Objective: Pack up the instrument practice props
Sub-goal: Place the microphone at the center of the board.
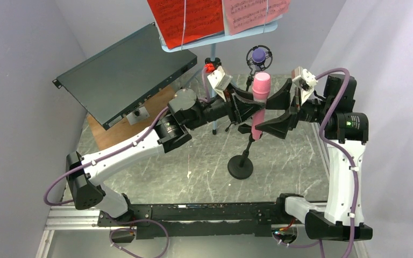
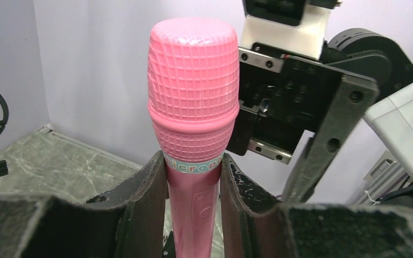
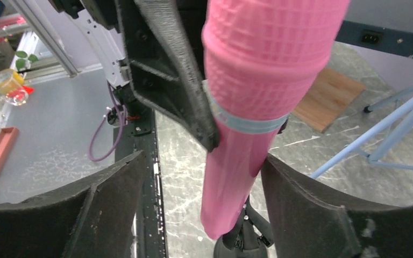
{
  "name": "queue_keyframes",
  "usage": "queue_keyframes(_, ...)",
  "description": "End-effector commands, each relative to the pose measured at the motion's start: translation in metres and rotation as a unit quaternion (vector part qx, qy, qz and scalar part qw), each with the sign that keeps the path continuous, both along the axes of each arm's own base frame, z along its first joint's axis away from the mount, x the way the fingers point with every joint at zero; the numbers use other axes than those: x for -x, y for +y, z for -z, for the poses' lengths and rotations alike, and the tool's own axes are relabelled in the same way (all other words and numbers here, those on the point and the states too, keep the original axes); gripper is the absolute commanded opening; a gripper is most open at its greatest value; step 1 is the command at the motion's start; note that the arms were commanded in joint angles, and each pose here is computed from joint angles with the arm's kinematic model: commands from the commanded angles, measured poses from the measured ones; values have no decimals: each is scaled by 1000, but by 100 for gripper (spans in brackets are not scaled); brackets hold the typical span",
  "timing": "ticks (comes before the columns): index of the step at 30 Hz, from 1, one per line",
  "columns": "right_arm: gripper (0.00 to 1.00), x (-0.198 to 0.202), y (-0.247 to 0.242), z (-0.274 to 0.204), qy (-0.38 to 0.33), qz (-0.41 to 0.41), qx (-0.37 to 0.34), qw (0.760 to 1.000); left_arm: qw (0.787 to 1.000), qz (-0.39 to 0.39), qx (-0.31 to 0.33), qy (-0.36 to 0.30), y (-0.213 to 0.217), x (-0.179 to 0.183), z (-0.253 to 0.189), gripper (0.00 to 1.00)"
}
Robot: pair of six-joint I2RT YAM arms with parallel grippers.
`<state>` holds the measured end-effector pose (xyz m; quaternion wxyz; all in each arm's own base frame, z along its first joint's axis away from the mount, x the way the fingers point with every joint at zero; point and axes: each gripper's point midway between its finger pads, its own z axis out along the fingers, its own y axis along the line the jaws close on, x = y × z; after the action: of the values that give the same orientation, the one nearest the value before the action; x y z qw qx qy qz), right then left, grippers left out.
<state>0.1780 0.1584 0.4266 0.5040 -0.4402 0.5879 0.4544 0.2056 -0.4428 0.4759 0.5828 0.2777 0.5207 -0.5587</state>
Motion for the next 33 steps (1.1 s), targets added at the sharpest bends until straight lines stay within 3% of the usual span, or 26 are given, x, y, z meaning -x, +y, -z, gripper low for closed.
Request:
queue_keyframes(1,75,2,4,-8,1,-18,-15,1000,996,-12,87,-28,13,12,-61,0)
queue_keyframes(6,60,3,6,-8,11,-34,-26,999,995,-7,98,-27,13,16,-64,0)
queue_keyframes(12,22,12,7,-13,15,-56,-37,998,994,-5,101,-27,15,18,-64,0)
queue_keyframes(15,9,13,6,-13,16,-55,-39,998,995,-8,100,-29,16,18,-63,0)
queue_keyframes(17,4,13,3,-13,14,-47,-40,998,995,-12,96,-31,18,18,-62,18)
queue_keyframes(20,0,13,-4,-16,7,-38,-45,998,996,-23,78,-36,25,18,-56,57)
queue_keyframes(24,0,12,-13,-20,6,-30,-49,998,998,-40,38,-44,37,20,-41,87)
queue_keyframes(27,0,7,-18,-22,11,-17,-49,999,997,-59,8,-47,50,19,-29,98)
queue_keyframes(30,0,-3,-24,-23,10,16,-46,999,996,-70,-26,-54,62,21,-15,99)
queue_keyframes(33,0,-27,-37,-23,-13,98,-21,995,994,-69,-60,-65,73,27,2,100)
